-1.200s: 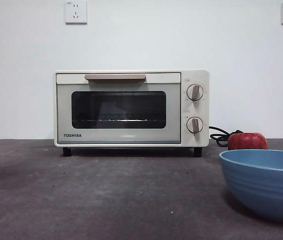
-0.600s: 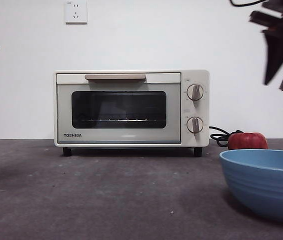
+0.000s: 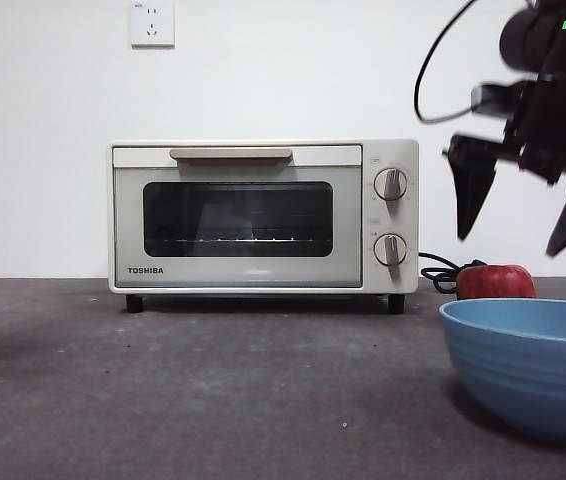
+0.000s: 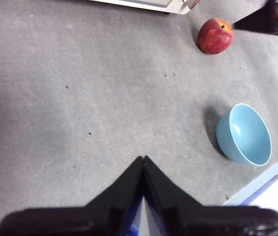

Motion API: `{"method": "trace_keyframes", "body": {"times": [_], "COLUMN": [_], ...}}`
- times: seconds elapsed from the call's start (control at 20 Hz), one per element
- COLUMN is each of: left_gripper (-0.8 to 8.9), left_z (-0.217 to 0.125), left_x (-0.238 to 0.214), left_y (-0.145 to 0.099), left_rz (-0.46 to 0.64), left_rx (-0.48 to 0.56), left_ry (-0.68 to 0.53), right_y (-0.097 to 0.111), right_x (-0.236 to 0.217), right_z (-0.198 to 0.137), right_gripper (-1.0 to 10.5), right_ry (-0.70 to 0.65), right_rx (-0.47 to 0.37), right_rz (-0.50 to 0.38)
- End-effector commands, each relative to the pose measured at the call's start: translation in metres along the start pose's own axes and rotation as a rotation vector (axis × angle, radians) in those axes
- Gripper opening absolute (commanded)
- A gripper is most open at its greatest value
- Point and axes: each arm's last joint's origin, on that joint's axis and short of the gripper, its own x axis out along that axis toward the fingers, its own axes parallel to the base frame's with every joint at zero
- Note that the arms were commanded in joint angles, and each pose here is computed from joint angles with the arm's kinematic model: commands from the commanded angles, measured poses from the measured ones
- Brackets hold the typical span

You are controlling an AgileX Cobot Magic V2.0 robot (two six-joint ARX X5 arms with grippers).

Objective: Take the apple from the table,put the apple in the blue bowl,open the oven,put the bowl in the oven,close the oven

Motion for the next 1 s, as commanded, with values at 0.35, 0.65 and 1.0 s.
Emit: {"method": "trace_keyframes", "body": {"times": [0.35, 0.65, 1.0], "left_gripper": [-0.05, -0.05, -0.05], "left_z": [0.001, 0.003, 0.002], "left_x": [0.002, 0.008, 0.010], "left_y": [0.000, 0.004, 0.006], "left_rz": [-0.002, 0.002, 0.005], "left_rx": [0.010, -0.009, -0.018], "left_ry": [0.007, 0.036, 0.050], "right_y": [-0.003, 0.010, 0.019], "right_x": [0.048, 0.057, 0.034], "right_z": [0.002, 0.001, -0.001], "right_gripper": [6.6, -0.1, -0.1], "right_ry": [0.037, 0.046, 0.053], "right_rx": [-0.010, -0.034, -0.035], "right_rz": [-0.033, -0.031, -0.042]}}
